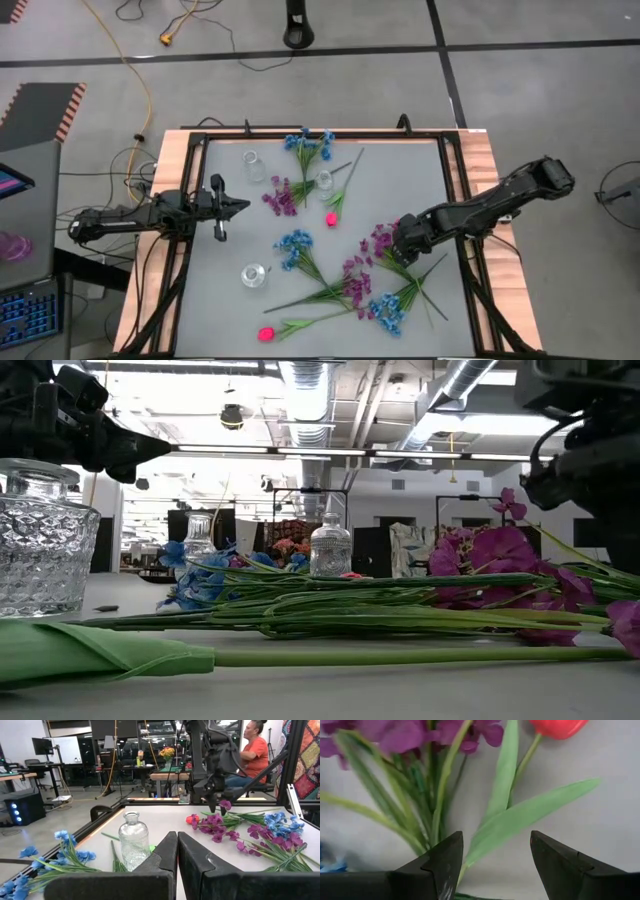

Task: Sort flowers into vase by color
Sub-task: Put the right red flower into the bottom transparent vase

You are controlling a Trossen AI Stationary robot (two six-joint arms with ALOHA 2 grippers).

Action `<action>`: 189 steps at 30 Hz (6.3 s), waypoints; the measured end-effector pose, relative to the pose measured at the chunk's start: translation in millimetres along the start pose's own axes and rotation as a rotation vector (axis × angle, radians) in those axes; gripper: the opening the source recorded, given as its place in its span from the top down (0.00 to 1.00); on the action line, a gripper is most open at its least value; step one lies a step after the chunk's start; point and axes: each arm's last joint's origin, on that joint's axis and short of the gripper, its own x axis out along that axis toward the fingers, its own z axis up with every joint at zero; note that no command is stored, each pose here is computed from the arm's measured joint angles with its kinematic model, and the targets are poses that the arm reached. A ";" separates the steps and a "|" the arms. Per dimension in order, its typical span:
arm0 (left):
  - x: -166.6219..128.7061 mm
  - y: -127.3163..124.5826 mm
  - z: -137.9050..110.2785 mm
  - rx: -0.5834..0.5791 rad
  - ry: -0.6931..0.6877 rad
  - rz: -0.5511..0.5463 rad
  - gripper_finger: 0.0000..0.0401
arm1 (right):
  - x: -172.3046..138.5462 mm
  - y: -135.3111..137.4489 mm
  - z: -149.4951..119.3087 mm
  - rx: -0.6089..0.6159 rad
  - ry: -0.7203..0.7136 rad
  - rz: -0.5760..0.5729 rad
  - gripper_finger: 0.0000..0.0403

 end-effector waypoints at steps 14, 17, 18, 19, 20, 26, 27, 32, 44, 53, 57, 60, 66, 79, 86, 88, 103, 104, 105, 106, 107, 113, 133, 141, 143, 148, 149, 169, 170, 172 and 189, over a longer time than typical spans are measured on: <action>0.0 0.0 0.0 0.000 0.000 0.000 1.00 | 23.4 7.9 4.0 -0.012 0.049 -0.057 0.46; 0.0 0.0 0.0 0.000 0.000 0.000 1.00 | 26.4 8.0 4.3 -0.010 0.055 -0.072 0.53; 0.0 0.0 0.0 0.000 0.000 0.000 1.00 | 26.8 7.8 4.3 -0.010 0.056 -0.075 0.56; 0.0 0.0 0.0 0.000 0.001 0.000 1.00 | 27.2 7.8 4.3 -0.009 0.057 -0.077 0.59; 0.0 0.0 0.0 0.000 0.000 0.000 1.00 | 27.4 7.9 4.3 -0.009 0.057 -0.078 0.62; 0.0 0.0 0.0 0.000 0.001 0.000 1.00 | 27.5 7.6 4.6 -0.008 0.057 -0.081 0.84; 0.0 0.0 0.0 0.000 0.001 0.000 1.00 | 27.5 7.6 4.6 -0.008 0.057 -0.080 0.87; 0.0 0.0 -0.1 0.000 0.001 0.000 1.00 | 27.4 7.5 4.7 -0.007 0.057 -0.080 0.92; 0.0 0.0 -0.1 0.000 0.001 0.000 1.00 | -3.7 21.1 21.2 -0.083 0.056 -0.099 0.90; 0.0 0.0 0.0 0.000 0.000 0.000 1.00 | -52.1 32.1 43.5 -0.175 -0.035 -0.168 0.90; 0.0 0.0 0.0 0.000 0.000 0.000 1.00 | -72.8 39.2 55.5 -0.226 -0.118 -0.151 0.90; 0.0 0.0 0.0 0.000 0.000 0.000 1.00 | -86.1 43.8 65.0 -0.269 -0.193 -0.136 0.90; 0.0 0.0 0.0 0.000 0.000 0.000 1.00 | -105.7 52.9 83.8 -0.339 -0.367 -0.094 0.90; 0.0 0.0 0.0 0.000 0.000 0.000 1.00 | -131.0 77.0 123.5 -0.510 -0.762 0.134 0.90; 0.0 0.0 0.0 0.000 0.000 0.000 1.00 | -149.9 86.4 138.8 -0.562 -0.992 0.228 0.90; 0.0 0.0 0.0 0.000 0.000 0.000 1.00 | -155.7 88.4 142.2 -0.565 -1.055 0.254 0.90; 0.0 0.0 0.1 0.000 -0.001 0.001 1.00 | -170.3 128.7 145.8 -0.714 -1.360 0.596 0.90; 0.0 0.1 0.0 0.000 0.000 0.002 1.00 | -169.7 132.4 145.6 -0.726 -1.379 0.615 0.90; 0.1 0.2 0.0 0.000 0.001 0.007 1.00 | -165.9 136.4 145.6 -0.741 -1.382 0.633 0.90; 0.2 0.2 0.1 0.000 0.000 0.008 1.00 | -162.9 141.8 146.6 -0.749 -1.407 0.663 0.90; 0.1 0.3 0.0 0.000 0.001 0.011 1.00 | -161.3 146.5 146.7 -0.756 -1.431 0.696 0.90; 0.5 1.1 0.7 0.000 -0.005 0.038 1.00 | -141.7 169.8 145.4 -0.789 -1.502 0.821 0.90; 0.4 3.0 0.9 -0.001 -0.005 0.105 1.00 | -65.9 245.9 143.8 -0.809 -1.583 1.021 0.90; 0.4 3.0 0.9 -0.001 -0.005 0.105 1.00 | -62.7 265.5 136.9 -0.845 -1.556 1.061 0.90; 0.4 3.0 0.9 -0.001 -0.005 0.105 1.00 | -60.7 266.3 136.5 -0.854 -1.538 1.048 0.90; 0.4 3.0 0.9 -0.001 -0.005 0.105 1.00 | -57.1 266.3 138.3 -0.861 -1.508 1.020 0.90; 0.4 3.0 0.9 -0.001 -0.005 0.105 1.00 | -56.2 266.4 138.5 -0.863 -1.500 1.013 0.90; 0.4 3.0 0.9 -0.001 -0.005 0.105 1.00 | -43.8 264.7 145.2 -0.843 -1.367 0.949 0.85; 0.4 3.0 0.9 -0.001 -0.005 0.105 1.00 | -42.9 264.0 146.7 -0.842 -1.360 0.940 0.85; 0.4 3.0 0.9 -0.001 -0.005 0.105 1.00 | -41.4 263.9 147.0 -0.846 -1.347 0.930 0.85; 0.4 3.0 0.9 -0.001 -0.004 0.105 1.00 | -26.8 258.0 156.2 -0.807 -1.181 0.858 0.50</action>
